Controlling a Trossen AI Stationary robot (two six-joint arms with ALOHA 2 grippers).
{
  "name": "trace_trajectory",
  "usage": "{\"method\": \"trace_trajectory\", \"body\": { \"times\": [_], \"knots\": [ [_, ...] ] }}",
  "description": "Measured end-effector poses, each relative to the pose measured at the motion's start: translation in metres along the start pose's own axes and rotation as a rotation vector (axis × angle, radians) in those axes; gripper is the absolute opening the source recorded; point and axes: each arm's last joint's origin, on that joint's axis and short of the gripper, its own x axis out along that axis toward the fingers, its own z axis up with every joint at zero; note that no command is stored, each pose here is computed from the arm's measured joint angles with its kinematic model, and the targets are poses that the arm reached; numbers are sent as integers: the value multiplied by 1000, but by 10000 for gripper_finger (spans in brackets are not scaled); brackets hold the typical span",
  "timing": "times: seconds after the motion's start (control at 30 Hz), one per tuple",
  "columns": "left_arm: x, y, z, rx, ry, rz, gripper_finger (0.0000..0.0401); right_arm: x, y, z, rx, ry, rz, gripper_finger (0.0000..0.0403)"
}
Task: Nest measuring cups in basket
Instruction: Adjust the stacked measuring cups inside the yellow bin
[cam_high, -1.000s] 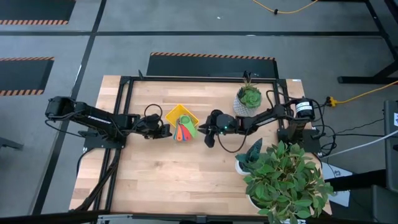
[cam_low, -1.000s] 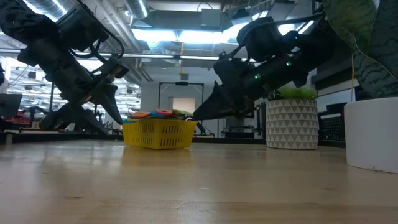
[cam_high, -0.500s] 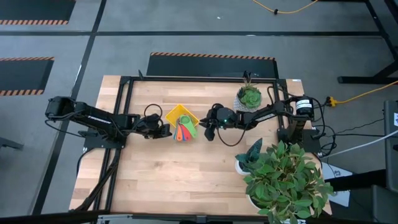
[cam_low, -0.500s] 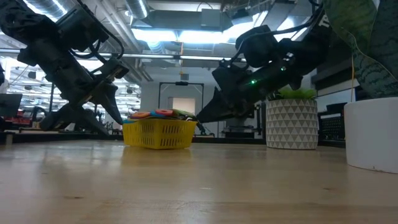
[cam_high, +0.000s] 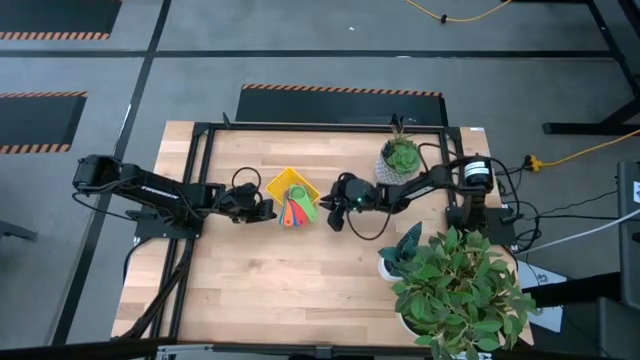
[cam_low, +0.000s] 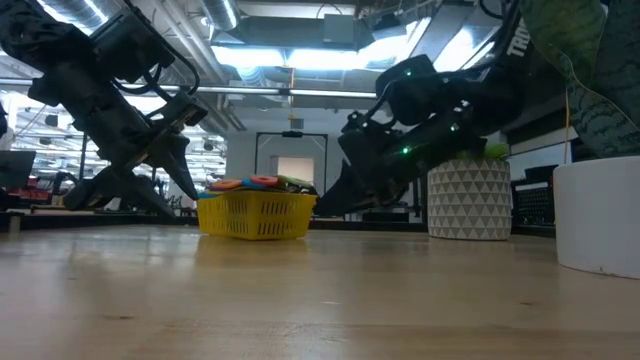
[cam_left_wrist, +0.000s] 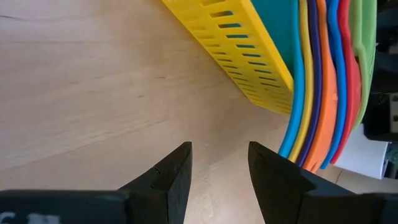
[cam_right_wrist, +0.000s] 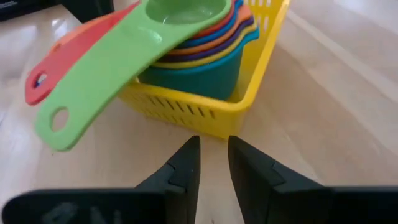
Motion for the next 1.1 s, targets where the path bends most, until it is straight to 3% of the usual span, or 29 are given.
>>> {"method": "trace_trajectory", "body": {
  "times": [0.13,0.33,0.77,0.9,1.1],
  "knots": [
    [0,0,0,0,0,0,150,6,0,-1,1,-4,0,87],
    [0,0,0,0,0,-3,150,13,-1,17,5,-61,-24,87],
    [0,-1,0,0,-3,-5,150,17,-34,38,57,-116,-107,87],
    [0,-1,-3,10,9,-8,150,17,-33,36,89,-78,-46,87],
    [-1,-1,-7,-16,-5,-10,150,17,-7,28,74,-32,39,87]
  ]
}}
